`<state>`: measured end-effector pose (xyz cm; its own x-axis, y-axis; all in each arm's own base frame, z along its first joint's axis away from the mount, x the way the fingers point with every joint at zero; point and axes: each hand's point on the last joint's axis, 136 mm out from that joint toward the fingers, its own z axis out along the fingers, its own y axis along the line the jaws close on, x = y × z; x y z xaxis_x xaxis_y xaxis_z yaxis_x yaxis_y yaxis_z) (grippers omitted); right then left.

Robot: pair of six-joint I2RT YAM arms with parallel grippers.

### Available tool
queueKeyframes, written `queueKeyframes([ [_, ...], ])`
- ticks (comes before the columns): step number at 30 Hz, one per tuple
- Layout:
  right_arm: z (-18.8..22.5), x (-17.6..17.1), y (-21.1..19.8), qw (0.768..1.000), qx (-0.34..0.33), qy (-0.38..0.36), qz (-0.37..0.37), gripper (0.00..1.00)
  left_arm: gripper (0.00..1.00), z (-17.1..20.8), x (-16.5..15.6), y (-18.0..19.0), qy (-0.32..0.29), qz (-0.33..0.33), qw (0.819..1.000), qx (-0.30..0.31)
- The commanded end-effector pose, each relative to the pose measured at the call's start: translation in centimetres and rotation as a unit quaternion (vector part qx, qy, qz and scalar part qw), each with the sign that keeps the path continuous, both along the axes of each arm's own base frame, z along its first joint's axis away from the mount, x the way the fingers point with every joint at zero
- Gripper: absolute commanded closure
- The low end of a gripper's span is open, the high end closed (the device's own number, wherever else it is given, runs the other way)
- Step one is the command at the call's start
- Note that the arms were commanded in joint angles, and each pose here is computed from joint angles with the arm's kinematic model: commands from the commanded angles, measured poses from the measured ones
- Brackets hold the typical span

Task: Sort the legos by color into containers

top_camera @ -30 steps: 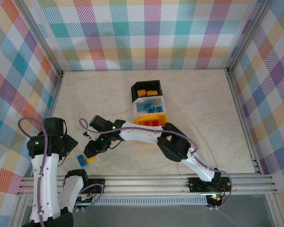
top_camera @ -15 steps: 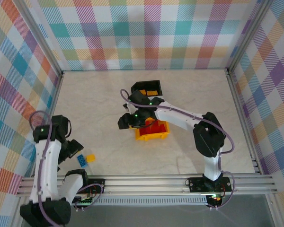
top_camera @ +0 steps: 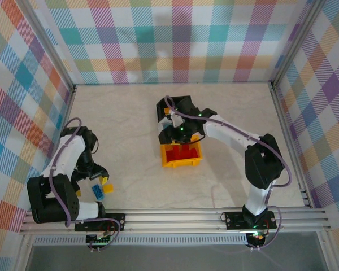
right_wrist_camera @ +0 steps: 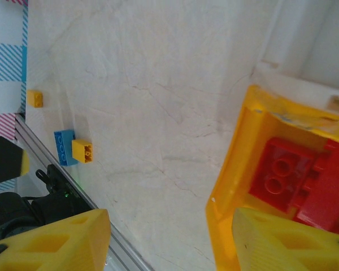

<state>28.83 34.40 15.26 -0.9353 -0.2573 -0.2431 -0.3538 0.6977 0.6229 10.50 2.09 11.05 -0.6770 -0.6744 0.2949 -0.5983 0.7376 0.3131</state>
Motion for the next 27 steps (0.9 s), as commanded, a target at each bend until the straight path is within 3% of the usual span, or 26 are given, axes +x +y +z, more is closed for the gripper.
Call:
queueKeyframes([
  [1, 1.1, -0.4, -0.8, 1.000, 0.013, -0.003, 0.019, 0.40, 0.09, -1.4, -0.8, -1.6, 0.002, 0.055, 0.998, -0.020],
  [8, 2.3, 1.3, -1.6, 0.999, 0.039, -0.007, -0.010, 0.40, 0.03, -4.3, -1.4, -3.3, -0.010, 0.146, 0.989, -0.025],
  [17, 2.0, 1.2, -2.6, 0.999, 0.051, 0.006, -0.014, 0.40, 0.02, -7.8, 0.3, -3.1, -0.043, 0.152, 0.987, -0.021],
  [27, 2.2, 1.4, -3.8, 0.998, 0.051, 0.013, -0.031, 0.40, 0.03, -8.6, 5.4, -6.9, -0.121, 0.105, 0.984, -0.071],
])
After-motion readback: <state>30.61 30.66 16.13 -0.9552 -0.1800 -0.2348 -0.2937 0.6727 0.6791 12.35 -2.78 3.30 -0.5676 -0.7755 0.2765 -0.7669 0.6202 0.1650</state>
